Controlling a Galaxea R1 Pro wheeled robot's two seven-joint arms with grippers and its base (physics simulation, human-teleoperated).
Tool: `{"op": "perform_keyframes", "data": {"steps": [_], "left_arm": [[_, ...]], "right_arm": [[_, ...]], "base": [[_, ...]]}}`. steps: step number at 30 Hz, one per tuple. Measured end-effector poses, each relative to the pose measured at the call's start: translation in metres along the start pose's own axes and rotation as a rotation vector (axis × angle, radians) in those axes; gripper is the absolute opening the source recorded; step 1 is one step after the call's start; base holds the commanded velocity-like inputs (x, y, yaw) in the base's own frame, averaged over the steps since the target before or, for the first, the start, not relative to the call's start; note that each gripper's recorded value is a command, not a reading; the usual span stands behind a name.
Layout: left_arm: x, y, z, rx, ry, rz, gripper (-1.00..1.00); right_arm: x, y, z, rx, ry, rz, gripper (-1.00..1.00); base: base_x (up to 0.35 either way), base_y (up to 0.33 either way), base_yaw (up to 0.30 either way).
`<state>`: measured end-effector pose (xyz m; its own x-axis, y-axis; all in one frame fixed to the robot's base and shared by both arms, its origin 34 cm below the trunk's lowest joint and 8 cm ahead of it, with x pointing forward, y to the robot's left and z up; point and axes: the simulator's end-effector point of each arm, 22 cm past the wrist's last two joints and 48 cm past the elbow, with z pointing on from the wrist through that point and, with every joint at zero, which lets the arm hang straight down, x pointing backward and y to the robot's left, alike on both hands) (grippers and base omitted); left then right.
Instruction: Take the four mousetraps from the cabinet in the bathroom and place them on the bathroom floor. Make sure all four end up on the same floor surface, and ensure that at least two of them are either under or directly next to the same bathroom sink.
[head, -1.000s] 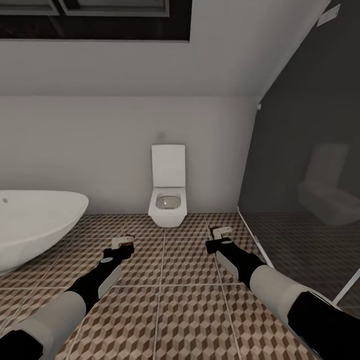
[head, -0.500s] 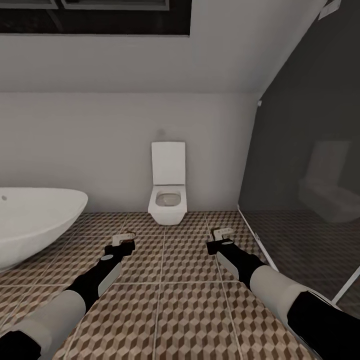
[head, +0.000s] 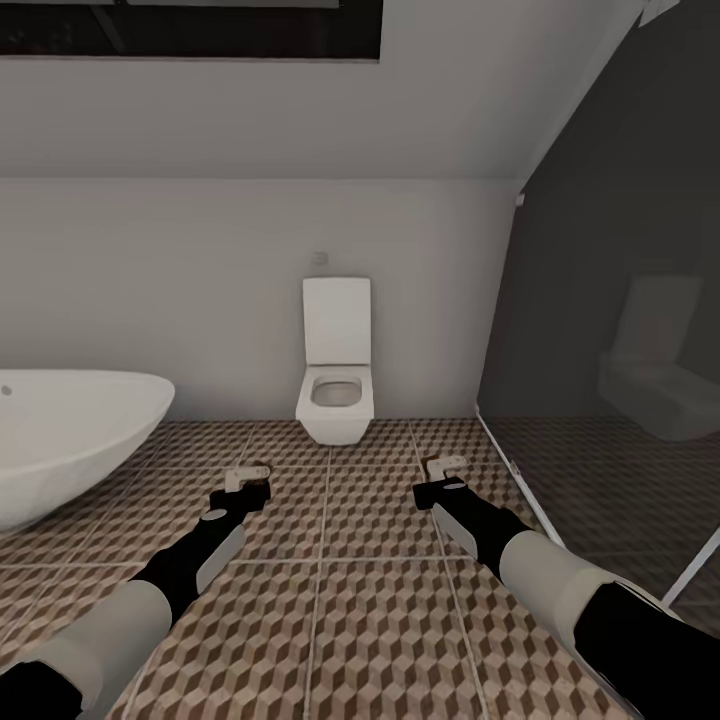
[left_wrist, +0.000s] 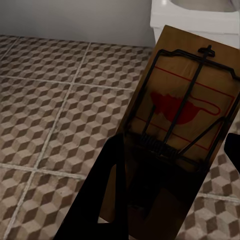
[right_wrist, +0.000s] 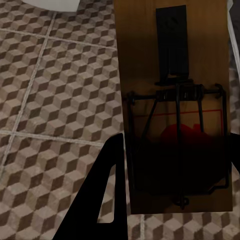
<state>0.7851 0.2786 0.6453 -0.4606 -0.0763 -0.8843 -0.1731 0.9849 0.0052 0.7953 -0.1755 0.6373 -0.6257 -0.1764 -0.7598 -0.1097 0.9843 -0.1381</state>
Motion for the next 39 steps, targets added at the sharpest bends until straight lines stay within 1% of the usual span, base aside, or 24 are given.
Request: {"op": "perform_keyframes", "data": {"steps": [39], "left_arm": [[0.081,0.002,0.024,0.000,0.000,0.004,-1.00]], "right_arm": [[0.073,0.013,0.039,0.000,-0.001,0.001,-1.00]], "base": [[0.000,0.000,0.000]]}}
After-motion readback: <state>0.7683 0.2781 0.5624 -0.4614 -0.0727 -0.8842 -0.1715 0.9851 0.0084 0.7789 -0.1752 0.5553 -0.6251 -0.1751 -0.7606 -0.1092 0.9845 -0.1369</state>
